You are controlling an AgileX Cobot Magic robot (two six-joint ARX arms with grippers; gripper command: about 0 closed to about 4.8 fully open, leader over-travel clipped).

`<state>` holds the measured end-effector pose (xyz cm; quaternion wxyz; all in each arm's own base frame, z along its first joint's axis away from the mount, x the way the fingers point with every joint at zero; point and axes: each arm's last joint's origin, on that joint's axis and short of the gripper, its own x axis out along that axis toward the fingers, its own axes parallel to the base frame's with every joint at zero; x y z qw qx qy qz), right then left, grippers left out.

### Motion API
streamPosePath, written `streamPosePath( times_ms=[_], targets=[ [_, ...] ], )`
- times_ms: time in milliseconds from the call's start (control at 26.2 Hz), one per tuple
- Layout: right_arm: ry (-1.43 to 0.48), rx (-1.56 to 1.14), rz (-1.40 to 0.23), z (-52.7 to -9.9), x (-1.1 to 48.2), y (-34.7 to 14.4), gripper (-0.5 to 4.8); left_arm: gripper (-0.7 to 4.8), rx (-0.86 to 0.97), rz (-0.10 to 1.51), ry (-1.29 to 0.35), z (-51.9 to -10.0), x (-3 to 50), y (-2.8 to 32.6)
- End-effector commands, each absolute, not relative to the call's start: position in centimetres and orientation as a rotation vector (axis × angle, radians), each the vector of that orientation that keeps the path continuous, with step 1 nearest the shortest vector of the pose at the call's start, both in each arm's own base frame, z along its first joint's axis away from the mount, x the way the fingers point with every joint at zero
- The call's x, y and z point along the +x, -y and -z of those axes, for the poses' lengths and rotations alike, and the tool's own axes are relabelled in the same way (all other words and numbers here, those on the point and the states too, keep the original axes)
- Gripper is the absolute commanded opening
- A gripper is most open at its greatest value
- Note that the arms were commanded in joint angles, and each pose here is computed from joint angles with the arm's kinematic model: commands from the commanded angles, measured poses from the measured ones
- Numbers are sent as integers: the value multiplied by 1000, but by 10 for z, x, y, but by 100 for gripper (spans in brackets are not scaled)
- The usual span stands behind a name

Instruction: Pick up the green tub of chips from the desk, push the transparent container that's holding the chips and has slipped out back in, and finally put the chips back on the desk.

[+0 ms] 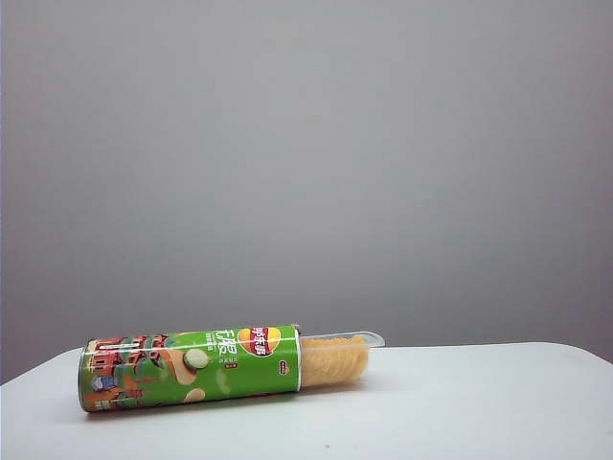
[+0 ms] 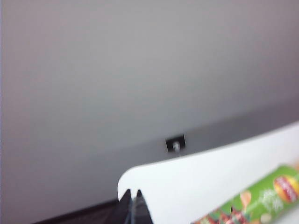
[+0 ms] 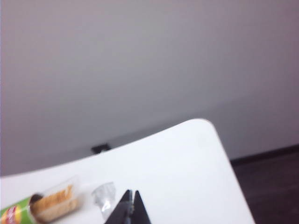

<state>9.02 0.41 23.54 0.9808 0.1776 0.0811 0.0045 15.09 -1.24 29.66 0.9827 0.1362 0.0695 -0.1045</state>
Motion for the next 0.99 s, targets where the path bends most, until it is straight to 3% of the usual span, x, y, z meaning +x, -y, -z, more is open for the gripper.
streamPosePath(
  times_ms=[38,229,305,648,724,762,801,991],
  targets=[
    [-211,289,-85,-261,106,-7,-5,3,357,291,-193,-310,173,15],
    [-339,187,-254,-298,159,-15,-5,7,456,412,-342,-317,224,21],
    [-375,168,-302,-304,177,-17,-5,31,494,432,-367,-315,235,22],
    [-494,194,-495,-309,254,-26,-5,34,582,546,-479,-281,274,27],
    [-515,208,-530,-304,269,-27,-5,97,579,569,-502,-273,280,30],
    [-537,221,-560,-297,282,-29,-5,172,609,612,-509,-264,286,32],
    [-546,226,-571,-294,287,-29,-5,198,638,632,-506,-260,289,33],
    [-582,265,-647,-275,313,-30,-5,254,694,714,-522,-240,304,39]
  ],
)
